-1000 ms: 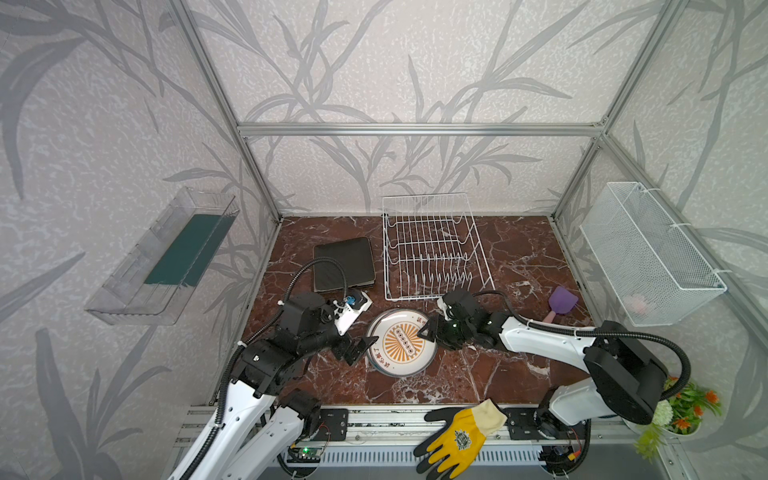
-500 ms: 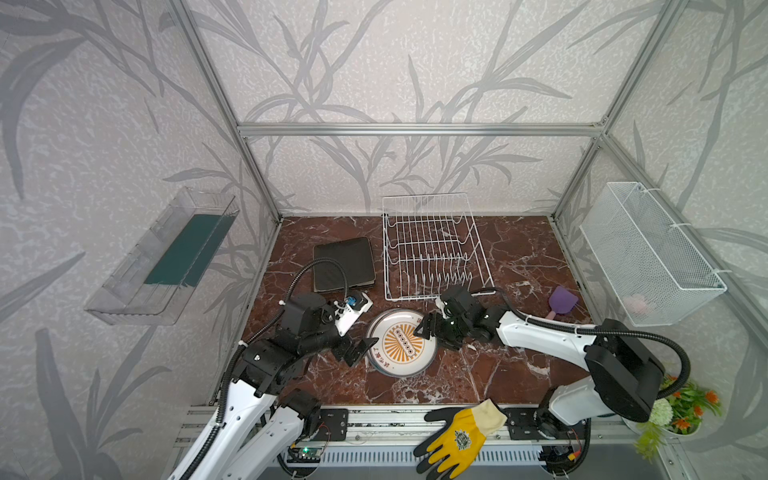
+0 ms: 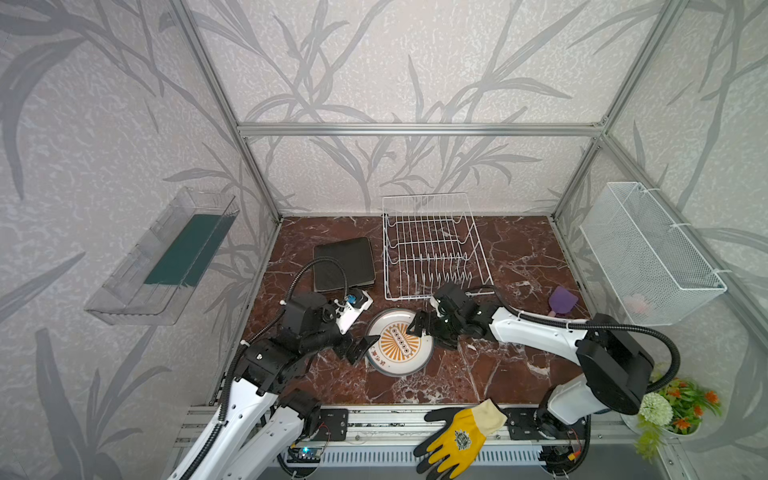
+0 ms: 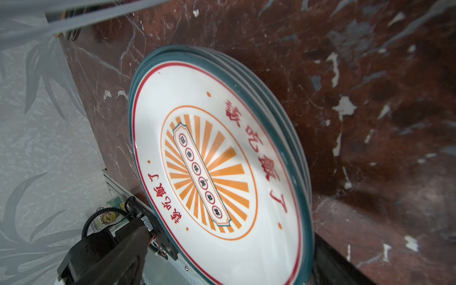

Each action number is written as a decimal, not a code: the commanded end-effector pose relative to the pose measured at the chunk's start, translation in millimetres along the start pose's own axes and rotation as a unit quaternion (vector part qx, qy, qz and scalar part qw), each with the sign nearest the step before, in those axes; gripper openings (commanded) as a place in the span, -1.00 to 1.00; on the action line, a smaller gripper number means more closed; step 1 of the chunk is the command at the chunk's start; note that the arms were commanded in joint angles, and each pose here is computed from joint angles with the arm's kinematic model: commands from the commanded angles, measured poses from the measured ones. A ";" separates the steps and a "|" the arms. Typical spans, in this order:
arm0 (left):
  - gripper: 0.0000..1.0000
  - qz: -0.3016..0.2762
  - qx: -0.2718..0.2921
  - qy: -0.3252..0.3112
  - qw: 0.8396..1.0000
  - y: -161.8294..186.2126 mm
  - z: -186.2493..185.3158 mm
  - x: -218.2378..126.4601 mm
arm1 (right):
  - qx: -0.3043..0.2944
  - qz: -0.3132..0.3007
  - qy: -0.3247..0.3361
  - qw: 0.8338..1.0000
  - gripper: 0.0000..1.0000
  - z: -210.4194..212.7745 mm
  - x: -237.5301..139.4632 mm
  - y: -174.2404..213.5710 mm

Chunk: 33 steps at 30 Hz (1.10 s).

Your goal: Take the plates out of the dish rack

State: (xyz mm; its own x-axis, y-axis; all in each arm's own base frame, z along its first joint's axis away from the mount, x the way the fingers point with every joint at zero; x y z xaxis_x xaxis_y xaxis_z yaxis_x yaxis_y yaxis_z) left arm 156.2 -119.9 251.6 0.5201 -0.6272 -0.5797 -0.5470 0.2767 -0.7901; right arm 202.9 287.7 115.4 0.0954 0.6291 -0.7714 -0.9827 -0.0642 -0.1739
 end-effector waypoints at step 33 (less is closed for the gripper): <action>0.98 -0.314 -0.043 -0.373 0.872 -151.7 78.8 -75.8 | -0.301 -0.437 0.282 0.799 0.98 -26.4 -253.6 -60.8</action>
State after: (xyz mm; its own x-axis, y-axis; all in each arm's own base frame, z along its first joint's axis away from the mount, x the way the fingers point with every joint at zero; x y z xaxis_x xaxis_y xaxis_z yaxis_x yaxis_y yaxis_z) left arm 242.2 -81.8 378.3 0.9729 -0.1968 -0.1215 -0.1221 0.0095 -0.9925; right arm 234.7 143.6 296.9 0.8530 0.3367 -0.3987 -0.3480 -0.2023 -0.9154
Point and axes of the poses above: each gripper's point midway between its finger pads, its own x axis out along the fingers, its own z axis along the line the jaws close on, y = z × x, the point moved 5 cm from there along -x, back along the fingers, and after that the axes turned 14 degrees about -x, right-handed, at the moved point
